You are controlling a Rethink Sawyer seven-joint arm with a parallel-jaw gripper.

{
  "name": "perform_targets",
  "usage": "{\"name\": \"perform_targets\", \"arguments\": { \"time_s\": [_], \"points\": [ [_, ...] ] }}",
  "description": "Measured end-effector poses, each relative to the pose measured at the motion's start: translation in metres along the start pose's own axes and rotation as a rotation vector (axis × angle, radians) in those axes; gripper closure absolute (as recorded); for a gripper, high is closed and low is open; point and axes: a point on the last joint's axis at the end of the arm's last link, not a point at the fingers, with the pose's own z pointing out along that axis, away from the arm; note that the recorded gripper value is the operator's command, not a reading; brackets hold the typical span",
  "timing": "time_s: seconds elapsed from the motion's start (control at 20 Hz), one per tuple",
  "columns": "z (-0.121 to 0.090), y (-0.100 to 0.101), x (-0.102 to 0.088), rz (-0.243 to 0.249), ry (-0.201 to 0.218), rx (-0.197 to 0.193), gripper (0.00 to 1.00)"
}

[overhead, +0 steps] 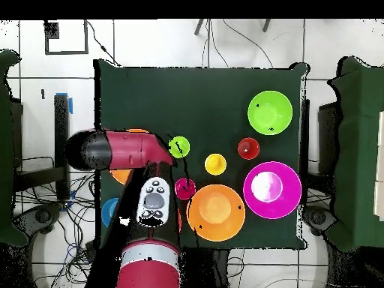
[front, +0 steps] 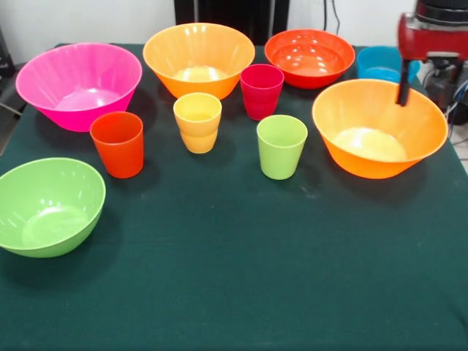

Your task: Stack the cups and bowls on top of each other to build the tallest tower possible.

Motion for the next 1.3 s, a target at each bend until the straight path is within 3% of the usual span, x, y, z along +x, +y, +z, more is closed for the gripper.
{"name": "perform_targets", "arguments": {
  "time_s": [0.25,0.45,0.7,1.3],
  "points": [
    [0.004,0.03,-0.013,0.037,-0.034,-0.006,0.0],
    [0.009,0.039,-0.02,0.058,-0.05,-0.007,0.0],
    [0.02,0.03,-0.026,0.072,-0.049,0.004,0.0],
    [0.05,0.0,-0.018,0.094,-0.01,0.052,0.0]
  ]
}}
